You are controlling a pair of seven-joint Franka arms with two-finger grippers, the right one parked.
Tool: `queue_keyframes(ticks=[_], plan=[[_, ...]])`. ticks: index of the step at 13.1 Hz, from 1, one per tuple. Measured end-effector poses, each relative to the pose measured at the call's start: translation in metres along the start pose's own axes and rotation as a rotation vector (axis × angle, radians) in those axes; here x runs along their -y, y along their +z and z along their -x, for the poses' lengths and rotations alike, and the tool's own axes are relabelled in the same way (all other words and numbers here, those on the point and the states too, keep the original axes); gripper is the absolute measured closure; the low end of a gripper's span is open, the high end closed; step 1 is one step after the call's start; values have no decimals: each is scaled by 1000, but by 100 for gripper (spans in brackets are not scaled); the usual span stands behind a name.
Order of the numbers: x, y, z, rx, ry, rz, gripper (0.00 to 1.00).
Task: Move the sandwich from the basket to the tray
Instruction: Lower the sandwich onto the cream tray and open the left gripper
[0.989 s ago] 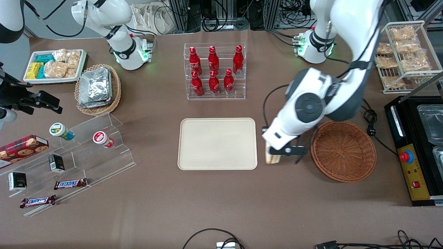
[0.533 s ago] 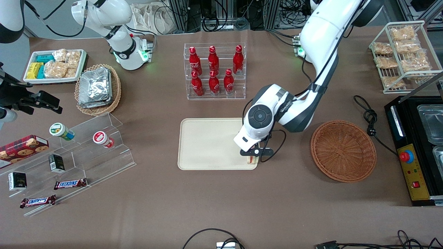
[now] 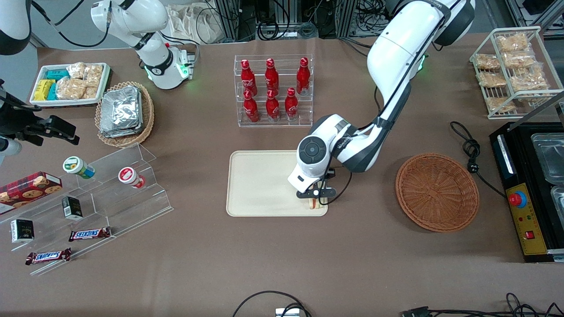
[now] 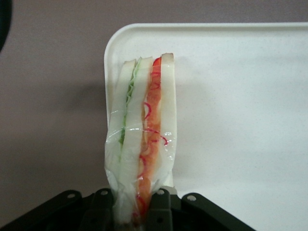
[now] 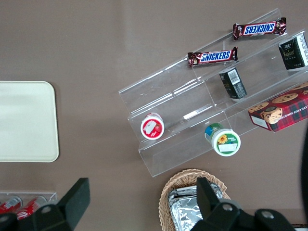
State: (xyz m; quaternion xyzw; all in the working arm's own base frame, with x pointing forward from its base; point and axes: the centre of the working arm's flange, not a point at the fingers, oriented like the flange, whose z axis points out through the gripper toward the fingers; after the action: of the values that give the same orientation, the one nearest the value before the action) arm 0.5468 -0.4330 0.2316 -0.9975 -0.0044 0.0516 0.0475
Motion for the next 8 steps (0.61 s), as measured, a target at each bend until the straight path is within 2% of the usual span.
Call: queue_keyframes(ticks=[1, 2, 8], plan=[[-2, 1, 1, -1, 2, -2, 81], [-2, 1, 1, -3, 4, -4, 75], [0, -8, -4, -44, 0, 12, 15]])
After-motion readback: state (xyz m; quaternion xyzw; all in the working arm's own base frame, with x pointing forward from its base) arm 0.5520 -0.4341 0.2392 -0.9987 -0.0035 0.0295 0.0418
